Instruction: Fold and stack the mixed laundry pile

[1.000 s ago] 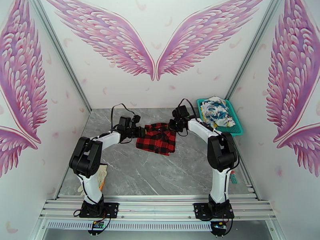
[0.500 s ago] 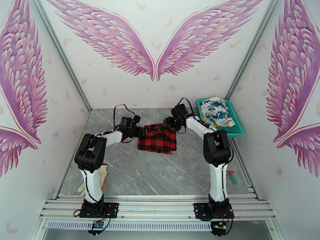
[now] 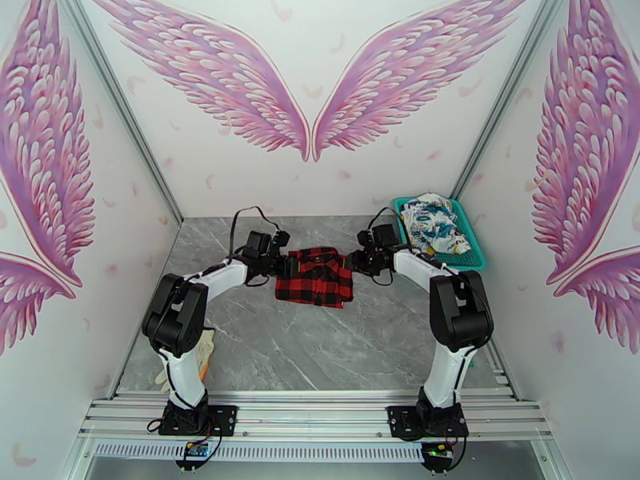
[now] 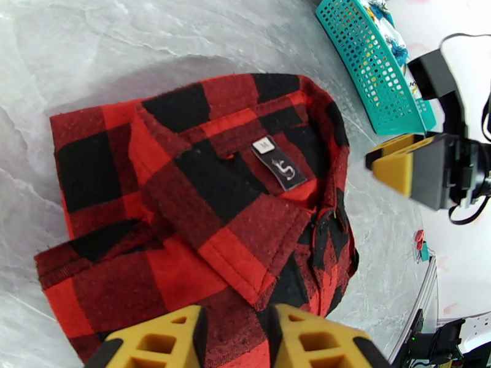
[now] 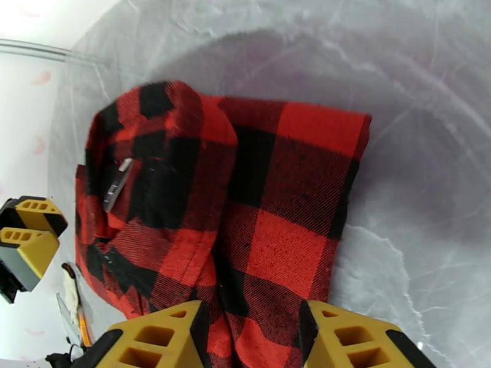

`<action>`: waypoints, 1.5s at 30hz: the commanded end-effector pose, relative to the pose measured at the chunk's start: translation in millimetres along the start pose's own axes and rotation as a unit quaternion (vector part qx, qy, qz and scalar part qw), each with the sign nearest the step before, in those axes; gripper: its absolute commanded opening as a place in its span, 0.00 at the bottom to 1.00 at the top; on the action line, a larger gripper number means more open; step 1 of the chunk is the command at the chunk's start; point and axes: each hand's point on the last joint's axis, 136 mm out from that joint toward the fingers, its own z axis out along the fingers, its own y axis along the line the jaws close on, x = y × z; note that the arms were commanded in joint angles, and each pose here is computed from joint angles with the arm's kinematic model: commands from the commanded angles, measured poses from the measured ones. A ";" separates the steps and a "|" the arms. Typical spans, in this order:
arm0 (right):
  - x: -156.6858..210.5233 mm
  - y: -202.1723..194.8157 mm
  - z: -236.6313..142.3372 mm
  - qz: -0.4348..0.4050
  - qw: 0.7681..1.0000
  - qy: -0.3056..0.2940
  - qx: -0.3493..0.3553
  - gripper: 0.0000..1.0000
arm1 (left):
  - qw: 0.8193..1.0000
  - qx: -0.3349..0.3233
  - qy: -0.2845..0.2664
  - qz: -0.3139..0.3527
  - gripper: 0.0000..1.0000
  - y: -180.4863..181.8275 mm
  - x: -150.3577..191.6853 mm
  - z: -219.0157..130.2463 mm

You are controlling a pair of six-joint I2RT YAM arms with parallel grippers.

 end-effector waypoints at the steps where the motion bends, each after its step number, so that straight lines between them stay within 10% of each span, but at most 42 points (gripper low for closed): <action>1: 13.7 -1.4 14.7 -0.005 1.000 0.017 0.013 0.52 | 1.000 -0.011 0.000 -0.001 0.35 4.3 -4.6 0.4; 19: 15.7 45.8 29.5 -0.022 0.994 0.011 -0.107 0.45 | 1.000 -0.006 0.010 -0.020 0.37 23.9 -1.5 19.9; 28: 10.2 49.0 24.5 -0.018 0.994 0.006 -0.108 0.06 | 0.999 -0.006 0.013 -0.029 0.36 33.6 3.1 32.3; 45: 43.8 -26.3 41.7 0.001 0.997 0.013 0.079 0.00 | 0.999 -0.041 -0.033 0.002 0.43 29.0 -24.2 6.0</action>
